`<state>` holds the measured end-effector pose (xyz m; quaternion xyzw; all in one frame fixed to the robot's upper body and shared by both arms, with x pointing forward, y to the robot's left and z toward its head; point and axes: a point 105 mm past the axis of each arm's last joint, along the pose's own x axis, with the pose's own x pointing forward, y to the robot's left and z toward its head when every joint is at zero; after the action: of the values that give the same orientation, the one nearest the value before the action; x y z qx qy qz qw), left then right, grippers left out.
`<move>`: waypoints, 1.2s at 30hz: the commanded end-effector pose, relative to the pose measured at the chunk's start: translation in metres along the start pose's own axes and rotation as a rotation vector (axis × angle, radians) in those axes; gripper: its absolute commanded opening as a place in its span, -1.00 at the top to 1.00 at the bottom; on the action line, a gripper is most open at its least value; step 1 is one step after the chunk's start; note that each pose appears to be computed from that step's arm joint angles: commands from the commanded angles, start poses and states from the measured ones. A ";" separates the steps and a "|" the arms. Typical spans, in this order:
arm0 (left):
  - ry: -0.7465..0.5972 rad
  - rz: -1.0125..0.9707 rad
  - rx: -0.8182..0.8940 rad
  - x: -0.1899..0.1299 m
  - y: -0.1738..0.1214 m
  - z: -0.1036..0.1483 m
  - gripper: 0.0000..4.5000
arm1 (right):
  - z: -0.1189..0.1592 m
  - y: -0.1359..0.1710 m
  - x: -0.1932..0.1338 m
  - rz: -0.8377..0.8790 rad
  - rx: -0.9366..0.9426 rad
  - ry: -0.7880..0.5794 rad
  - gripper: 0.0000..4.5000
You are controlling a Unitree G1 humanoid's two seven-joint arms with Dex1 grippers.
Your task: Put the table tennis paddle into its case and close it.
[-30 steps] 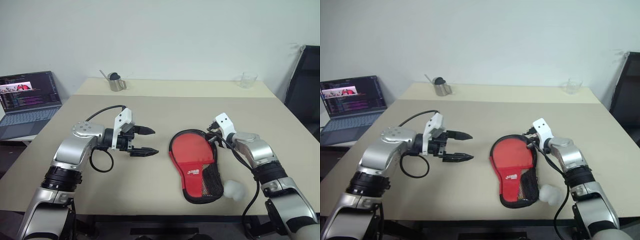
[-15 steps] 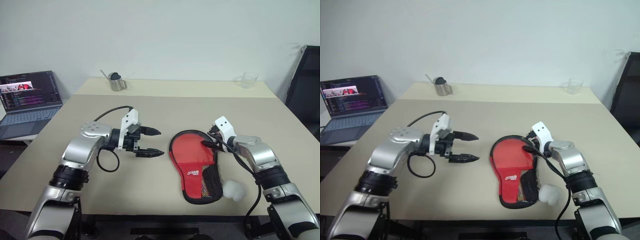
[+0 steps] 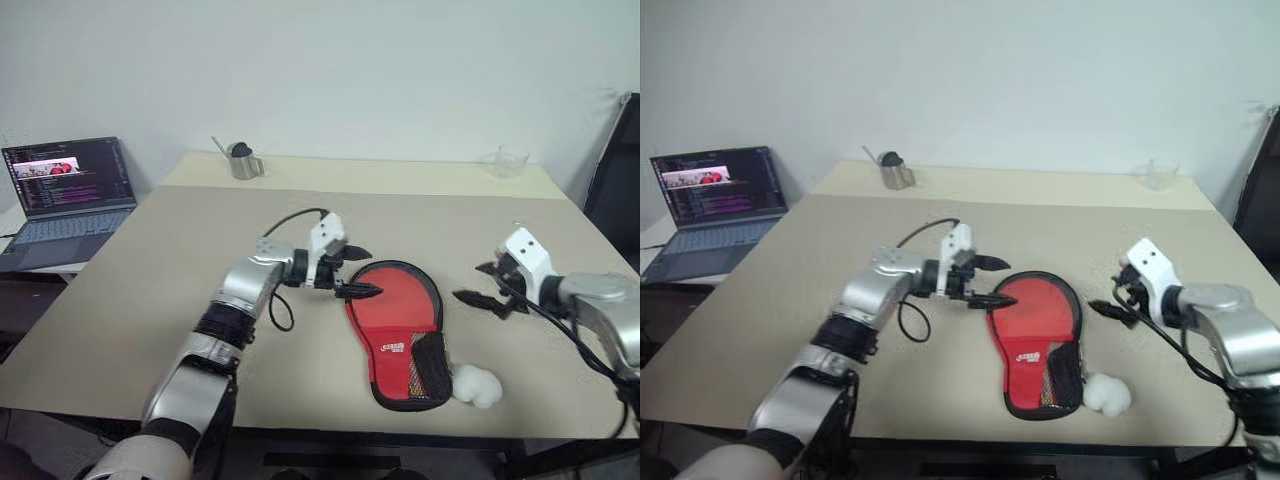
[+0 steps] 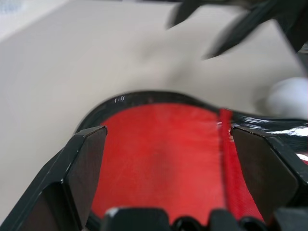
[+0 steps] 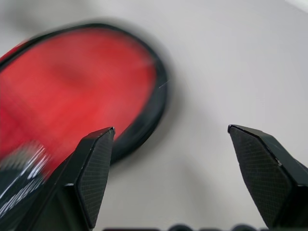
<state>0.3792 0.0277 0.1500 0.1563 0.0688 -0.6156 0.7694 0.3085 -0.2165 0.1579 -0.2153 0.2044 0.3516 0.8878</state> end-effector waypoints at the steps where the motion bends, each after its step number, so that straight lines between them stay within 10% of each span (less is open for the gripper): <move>1: -0.020 0.018 0.024 0.014 0.001 0.005 -1.00 | 0.009 0.015 -0.022 0.073 -0.068 -0.033 -0.83; 16: 0.158 0.136 -0.103 0.044 0.001 -0.058 -1.00 | -0.005 0.078 -0.035 0.374 -0.129 0.032 -0.83; 36: 0.095 0.042 -0.061 0.059 -0.022 -0.053 -1.00 | -0.054 0.082 -0.005 0.390 -0.177 0.260 -0.83</move>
<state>0.3828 -0.0130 0.0908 0.1559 0.1012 -0.5808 0.7925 0.2362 -0.1950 0.0939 -0.2810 0.3287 0.4976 0.7519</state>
